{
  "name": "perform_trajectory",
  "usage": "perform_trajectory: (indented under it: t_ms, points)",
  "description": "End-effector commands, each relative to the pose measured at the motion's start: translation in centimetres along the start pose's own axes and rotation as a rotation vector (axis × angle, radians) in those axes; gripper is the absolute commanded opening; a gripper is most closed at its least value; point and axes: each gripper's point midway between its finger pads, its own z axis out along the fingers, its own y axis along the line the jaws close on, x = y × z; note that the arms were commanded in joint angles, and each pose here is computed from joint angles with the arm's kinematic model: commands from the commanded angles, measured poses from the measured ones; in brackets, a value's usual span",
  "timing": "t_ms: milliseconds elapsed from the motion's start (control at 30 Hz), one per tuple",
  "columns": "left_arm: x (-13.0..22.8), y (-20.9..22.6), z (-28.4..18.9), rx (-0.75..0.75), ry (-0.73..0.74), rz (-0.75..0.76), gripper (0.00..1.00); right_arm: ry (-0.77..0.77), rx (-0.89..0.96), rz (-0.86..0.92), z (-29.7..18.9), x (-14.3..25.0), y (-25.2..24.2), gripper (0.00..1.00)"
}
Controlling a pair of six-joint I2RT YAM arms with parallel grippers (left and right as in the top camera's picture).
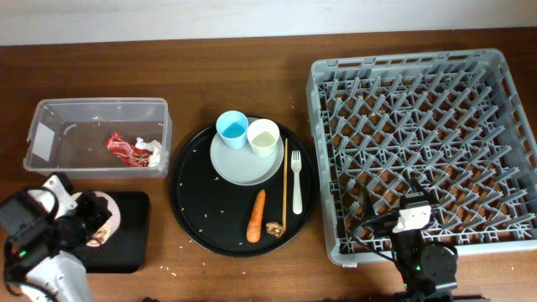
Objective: Sort waste into correct bins and load items into the dishwasher rack
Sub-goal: 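Lift the bowl left and tip the rice onto the black tray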
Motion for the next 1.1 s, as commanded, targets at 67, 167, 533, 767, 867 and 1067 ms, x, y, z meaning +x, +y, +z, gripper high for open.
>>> perform_trajectory:
  t_ms: [67,167,533,767,867,1067]
  points:
    - [-0.6,-2.7,-2.2,0.327,-0.070,0.036,0.00,0.004,-0.008,0.001,0.0,0.3,0.2,0.99]
    - [0.9,0.7,-1.6,0.312,-0.102,-0.102,0.00,0.004,-0.008,0.001,0.0,0.3,0.2,0.99]
    - [1.3,-1.9,-4.0,0.671,-0.293,-0.036,0.00,0.004,-0.008,0.001,0.0,0.3,0.2,0.99]
    - [1.0,-1.4,-4.3,0.660,-0.315,-0.043,0.00,0.004,-0.008,0.001,0.0,0.3,0.2,0.99]
    - [0.2,0.0,-5.8,0.667,-0.394,-0.105,0.00,0.004,-0.008,0.001,0.0,0.3,0.2,0.99]
    - [0.0,-1.3,-7.2,0.775,-0.422,-0.118,0.00,0.004,-0.008,0.001,0.0,0.3,0.2,0.99]
